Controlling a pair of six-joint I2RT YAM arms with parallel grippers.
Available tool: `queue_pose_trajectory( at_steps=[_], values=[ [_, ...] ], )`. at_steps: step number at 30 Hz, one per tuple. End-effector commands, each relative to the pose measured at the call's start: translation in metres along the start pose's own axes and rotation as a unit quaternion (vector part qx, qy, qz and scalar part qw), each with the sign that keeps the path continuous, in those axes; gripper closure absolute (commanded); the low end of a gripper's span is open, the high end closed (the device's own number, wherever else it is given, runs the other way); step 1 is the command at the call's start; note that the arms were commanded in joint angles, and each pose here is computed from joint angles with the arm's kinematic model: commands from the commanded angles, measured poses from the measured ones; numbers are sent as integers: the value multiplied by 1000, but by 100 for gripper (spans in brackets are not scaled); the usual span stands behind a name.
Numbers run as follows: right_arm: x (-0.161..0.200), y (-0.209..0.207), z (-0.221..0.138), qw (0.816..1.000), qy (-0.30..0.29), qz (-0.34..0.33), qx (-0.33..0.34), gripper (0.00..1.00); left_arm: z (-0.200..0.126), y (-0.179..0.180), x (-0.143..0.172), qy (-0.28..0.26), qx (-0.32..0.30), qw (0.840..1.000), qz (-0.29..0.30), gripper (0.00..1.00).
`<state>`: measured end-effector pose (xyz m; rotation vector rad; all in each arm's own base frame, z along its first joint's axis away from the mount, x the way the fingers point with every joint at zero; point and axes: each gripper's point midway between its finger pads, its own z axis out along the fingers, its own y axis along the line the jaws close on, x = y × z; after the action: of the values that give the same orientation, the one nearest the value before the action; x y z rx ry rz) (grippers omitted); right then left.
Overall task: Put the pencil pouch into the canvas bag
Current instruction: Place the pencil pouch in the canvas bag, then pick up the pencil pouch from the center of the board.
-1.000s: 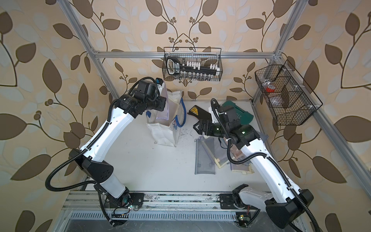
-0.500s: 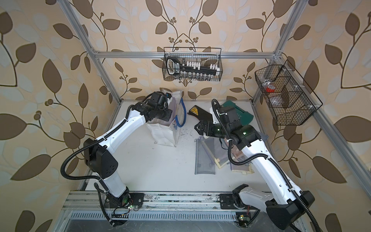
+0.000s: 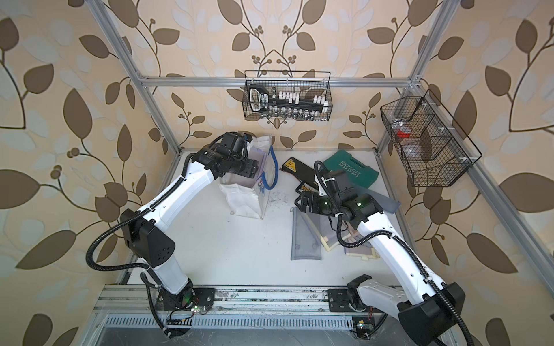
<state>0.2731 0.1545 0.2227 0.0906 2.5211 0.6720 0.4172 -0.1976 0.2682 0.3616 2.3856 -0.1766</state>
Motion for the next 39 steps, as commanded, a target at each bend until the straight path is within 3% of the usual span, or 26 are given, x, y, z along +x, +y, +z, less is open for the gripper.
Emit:
queue_pose_trajectory(
  at_steps=[1,5,12,18,21,25,34,39],
  values=[
    [8,-21,7,1000,1,11,22,0,-56,10,-11,-41,-1,999,-29,17],
    [24,-56,28,998,25,41,47,0,-84,-3,8,-39,43,997,-58,11],
    [46,-101,58,991,65,96,64,1,-126,-52,79,-4,151,985,-82,6],
    [52,-116,85,987,92,107,70,2,-136,-122,145,58,258,961,-81,5],
    [54,-120,99,986,103,113,67,4,-133,-140,160,65,292,949,-100,5],
    [58,-124,115,984,112,125,62,9,-128,-143,162,66,292,948,-110,5],
    [72,-123,133,983,126,125,48,40,-130,-150,144,58,292,950,-95,6],
    [79,-123,136,983,128,121,46,73,-126,-151,147,62,292,948,-108,6]
  ],
)
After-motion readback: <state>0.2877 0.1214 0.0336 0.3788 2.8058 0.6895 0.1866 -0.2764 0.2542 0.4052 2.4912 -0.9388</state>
